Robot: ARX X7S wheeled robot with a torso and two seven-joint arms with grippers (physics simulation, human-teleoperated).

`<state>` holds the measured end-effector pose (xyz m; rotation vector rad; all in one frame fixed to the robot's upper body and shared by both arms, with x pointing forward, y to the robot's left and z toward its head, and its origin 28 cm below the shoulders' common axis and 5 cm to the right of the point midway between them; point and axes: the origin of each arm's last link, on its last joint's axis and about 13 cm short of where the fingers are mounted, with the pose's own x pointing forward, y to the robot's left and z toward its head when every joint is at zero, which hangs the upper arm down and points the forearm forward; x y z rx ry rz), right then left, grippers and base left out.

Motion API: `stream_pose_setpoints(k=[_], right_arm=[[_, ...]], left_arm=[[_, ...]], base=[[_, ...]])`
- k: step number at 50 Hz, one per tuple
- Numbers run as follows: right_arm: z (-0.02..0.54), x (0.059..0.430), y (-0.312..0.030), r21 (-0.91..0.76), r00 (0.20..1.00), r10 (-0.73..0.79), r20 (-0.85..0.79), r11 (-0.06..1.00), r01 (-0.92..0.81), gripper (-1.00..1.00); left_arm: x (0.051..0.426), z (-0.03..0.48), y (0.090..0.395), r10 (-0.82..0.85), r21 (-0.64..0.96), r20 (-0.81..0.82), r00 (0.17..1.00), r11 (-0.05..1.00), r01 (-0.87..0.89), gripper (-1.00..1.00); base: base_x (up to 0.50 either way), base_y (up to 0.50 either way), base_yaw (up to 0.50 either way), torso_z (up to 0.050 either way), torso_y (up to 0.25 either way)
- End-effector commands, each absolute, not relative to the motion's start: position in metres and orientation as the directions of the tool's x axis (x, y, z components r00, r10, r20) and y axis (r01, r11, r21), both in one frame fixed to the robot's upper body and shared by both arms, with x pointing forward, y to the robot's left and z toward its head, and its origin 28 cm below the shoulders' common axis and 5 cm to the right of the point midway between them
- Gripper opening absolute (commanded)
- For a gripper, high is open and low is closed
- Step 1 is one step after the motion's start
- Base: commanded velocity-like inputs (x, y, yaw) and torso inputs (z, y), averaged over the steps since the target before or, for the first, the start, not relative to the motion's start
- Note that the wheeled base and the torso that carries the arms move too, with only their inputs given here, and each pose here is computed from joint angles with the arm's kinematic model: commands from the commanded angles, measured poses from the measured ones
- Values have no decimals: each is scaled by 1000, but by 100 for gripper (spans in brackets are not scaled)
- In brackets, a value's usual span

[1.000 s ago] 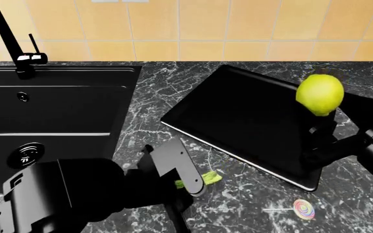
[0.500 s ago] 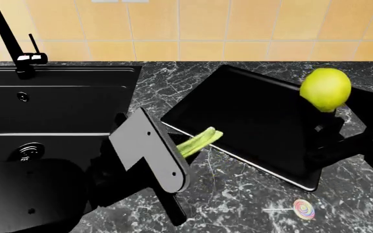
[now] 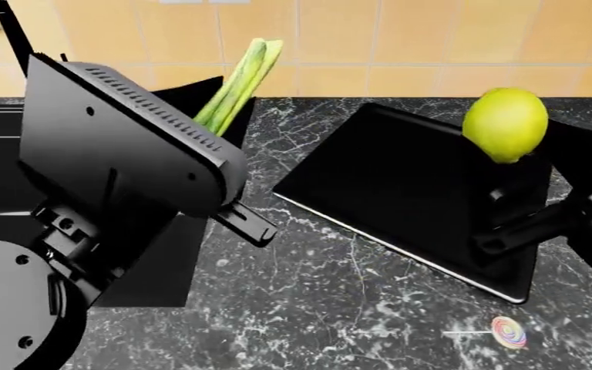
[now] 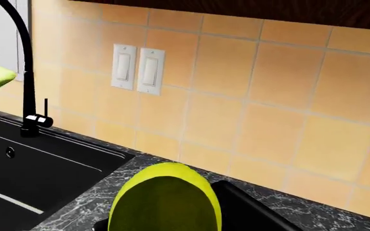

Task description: Pick up the fruits and vegetables and place them in the sink. Turn on the sink faucet to wash them. Then turn the sink off and put them in the tray.

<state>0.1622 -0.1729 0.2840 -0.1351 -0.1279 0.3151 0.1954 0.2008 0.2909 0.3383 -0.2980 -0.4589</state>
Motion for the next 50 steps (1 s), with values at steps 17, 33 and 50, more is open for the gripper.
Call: stream_pose_setpoints(k=[17,33,50], right_arm=[[296,165,-158,-170,904,386,184,918,-357,-100],[294,165,-155,-161,898,389,204,918,-361,-100],[293,165,-153,-165,896,395,205,916,-366,-100]], left_arm=[[195,285,226,-500,372,44,865,812,451,-100],[200,276,227,-449,348,145,882,857,379,-100],[196,265,232,-444,355,87,892,851,388,-100]], base=[[0,500,0,0,0],[0,500,0,0,0],[-2,500,0,0,0]])
